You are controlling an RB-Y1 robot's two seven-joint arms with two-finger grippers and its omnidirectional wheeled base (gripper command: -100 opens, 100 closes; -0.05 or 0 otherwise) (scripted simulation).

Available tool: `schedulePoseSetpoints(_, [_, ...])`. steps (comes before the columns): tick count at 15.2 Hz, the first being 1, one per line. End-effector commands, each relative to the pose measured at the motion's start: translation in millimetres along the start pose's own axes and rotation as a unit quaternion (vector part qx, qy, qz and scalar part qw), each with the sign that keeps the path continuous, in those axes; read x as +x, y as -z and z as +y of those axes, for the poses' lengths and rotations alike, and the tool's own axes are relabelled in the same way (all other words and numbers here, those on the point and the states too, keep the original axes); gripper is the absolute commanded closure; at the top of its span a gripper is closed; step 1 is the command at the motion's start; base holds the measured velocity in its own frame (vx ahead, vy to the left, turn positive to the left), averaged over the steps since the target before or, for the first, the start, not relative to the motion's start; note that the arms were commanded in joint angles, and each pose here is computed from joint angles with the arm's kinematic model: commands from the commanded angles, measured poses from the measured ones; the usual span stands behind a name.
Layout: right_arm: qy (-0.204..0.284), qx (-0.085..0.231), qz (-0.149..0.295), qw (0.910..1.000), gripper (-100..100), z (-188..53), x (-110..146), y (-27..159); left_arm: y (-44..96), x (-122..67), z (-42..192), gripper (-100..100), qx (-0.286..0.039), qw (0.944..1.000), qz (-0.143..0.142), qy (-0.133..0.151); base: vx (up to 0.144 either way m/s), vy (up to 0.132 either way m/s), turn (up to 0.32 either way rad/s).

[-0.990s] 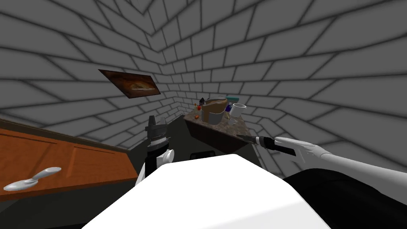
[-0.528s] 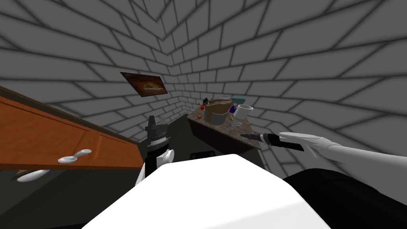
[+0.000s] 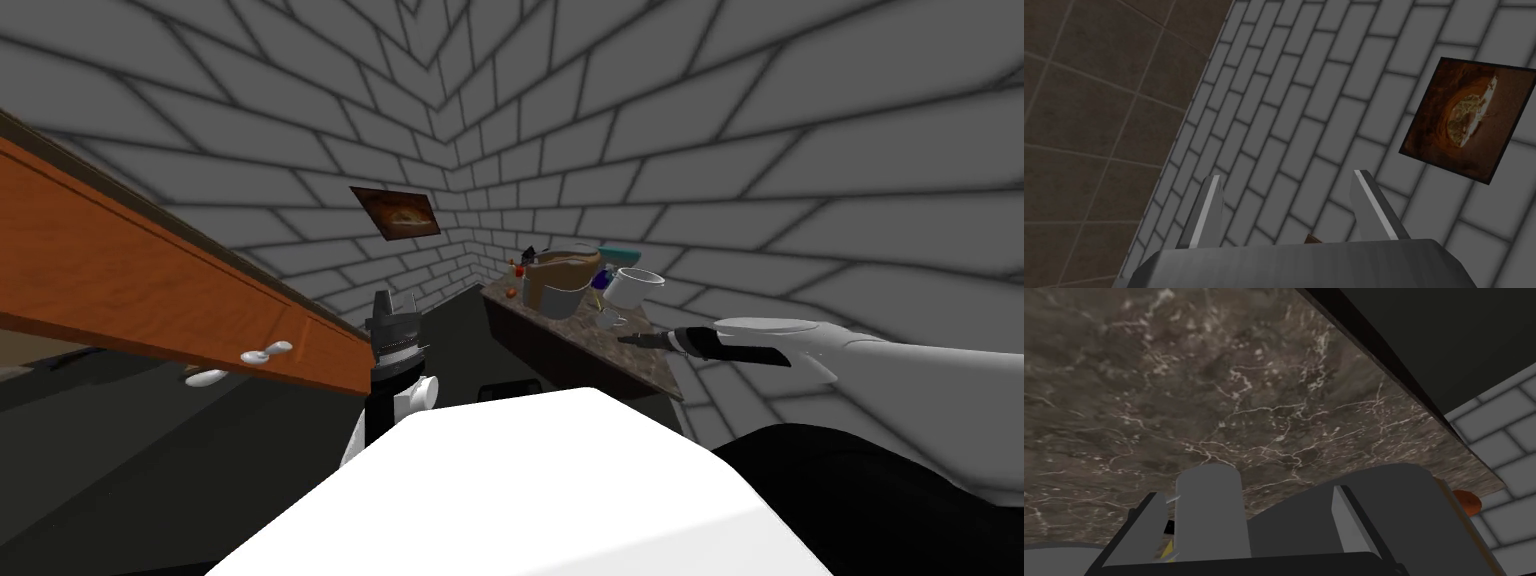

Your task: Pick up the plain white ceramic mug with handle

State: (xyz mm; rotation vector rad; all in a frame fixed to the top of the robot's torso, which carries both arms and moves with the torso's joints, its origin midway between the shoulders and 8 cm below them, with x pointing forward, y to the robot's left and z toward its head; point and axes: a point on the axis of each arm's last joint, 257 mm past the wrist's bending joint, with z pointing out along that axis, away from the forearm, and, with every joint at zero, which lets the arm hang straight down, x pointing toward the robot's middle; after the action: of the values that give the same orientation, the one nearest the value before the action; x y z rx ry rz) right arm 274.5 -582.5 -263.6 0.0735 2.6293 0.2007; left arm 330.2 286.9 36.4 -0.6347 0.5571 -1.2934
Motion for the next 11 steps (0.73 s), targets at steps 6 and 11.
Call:
schedulePoseSetpoints(6, [0.036, 0.054, 0.055, 0.9964, -100, -35, -3, 30.7, 0.0, 0.0, 0, 0, 0.000, 1.0000, 0.000, 0.000, 0.009, -0.022, 0.235])
schedulePoseSetpoints(11, [0.052, 0.082, 0.110, 0.9892, -100, -52, 10, 52.2, 0.0, 0.0, 0, 0, 0.000, 1.0000, 0.000, 0.000, 0.024, -0.030, 0.276])
